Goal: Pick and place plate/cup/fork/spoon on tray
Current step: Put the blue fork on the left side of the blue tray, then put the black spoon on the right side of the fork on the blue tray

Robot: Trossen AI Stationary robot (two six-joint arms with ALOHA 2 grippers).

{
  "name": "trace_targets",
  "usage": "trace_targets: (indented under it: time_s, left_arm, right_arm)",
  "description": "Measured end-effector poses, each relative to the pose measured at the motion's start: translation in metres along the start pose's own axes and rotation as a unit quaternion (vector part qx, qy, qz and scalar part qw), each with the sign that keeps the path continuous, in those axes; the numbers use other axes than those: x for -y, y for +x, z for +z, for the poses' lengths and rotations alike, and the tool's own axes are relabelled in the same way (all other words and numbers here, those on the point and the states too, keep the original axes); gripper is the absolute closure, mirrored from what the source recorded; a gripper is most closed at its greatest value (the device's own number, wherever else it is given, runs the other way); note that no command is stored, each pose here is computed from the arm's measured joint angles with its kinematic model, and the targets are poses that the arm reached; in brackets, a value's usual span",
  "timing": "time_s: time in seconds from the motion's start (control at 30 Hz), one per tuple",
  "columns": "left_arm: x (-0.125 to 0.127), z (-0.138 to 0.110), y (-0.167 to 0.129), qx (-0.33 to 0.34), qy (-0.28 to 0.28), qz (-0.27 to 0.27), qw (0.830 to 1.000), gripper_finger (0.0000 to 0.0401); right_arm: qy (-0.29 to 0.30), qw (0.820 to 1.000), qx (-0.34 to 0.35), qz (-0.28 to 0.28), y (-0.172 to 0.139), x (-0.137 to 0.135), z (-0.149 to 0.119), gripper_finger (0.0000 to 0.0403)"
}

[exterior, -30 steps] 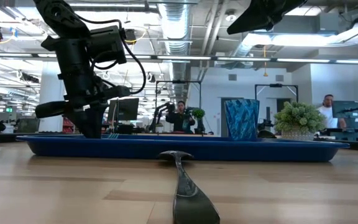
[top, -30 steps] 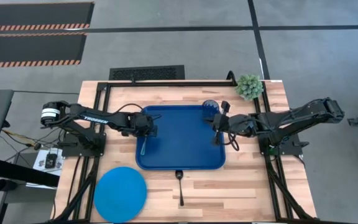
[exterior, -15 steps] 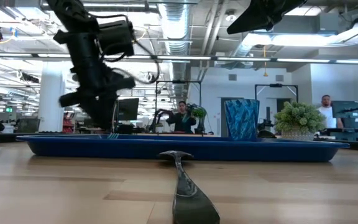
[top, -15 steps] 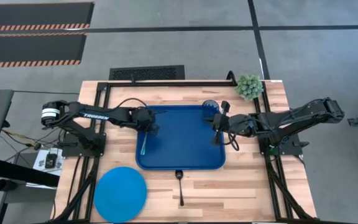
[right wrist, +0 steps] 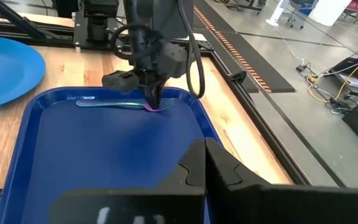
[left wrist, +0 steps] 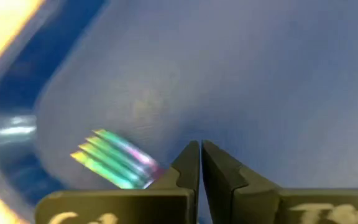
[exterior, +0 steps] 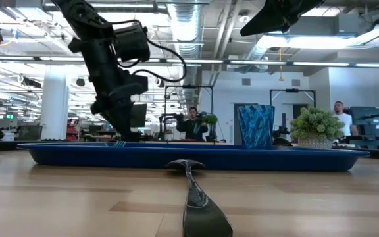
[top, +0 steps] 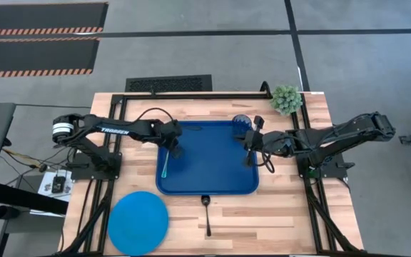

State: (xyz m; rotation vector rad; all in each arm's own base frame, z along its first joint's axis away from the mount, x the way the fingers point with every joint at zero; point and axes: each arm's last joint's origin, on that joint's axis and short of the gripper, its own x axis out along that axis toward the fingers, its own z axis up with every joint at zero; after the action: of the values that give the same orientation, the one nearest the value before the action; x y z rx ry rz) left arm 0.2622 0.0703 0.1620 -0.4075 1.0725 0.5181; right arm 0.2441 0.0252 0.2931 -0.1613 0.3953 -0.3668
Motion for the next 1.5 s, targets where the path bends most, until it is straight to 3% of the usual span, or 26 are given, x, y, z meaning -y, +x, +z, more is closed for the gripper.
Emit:
trace_targets:
  time_s: [0.13,0.4,1.07,1.23,1.33,1.5]
  left_arm:
    - [0.001,-0.002,0.013,-0.017,0.016,0.002,1.000,0.0400]
    - [-0.004,-0.003,0.018,-0.014,0.017,0.071,0.997,0.0401]
    - [-0.013,-0.002,0.014,-0.011,-0.004,0.096,0.995,0.0401]
    - [0.005,-0.004,-0.002,0.023,-0.005,0.073,0.997,0.0401]
    - [0.027,-0.011,-0.014,0.054,0.025,0.056,0.997,0.0401]
    - [0.069,-0.034,-0.020,0.132,0.071,-0.038,0.988,0.0401]
  right_arm:
    - [-0.001,1.000,0.000,0.000,0.000,0.000,0.000,0.0392]
    - [0.000,1.000,0.000,0.000,0.000,0.000,0.000,0.0393]
    - [0.001,1.000,0.000,0.000,0.000,0.000,0.000,0.0393]
    - [0.000,1.000,-0.003,0.000,0.000,0.000,-0.001,0.0392]
    - [0.004,1.000,-0.012,0.000,0.000,0.000,-0.003,0.0394]
    - [0.038,0.999,-0.025,0.004,0.001,-0.002,-0.005,0.0393]
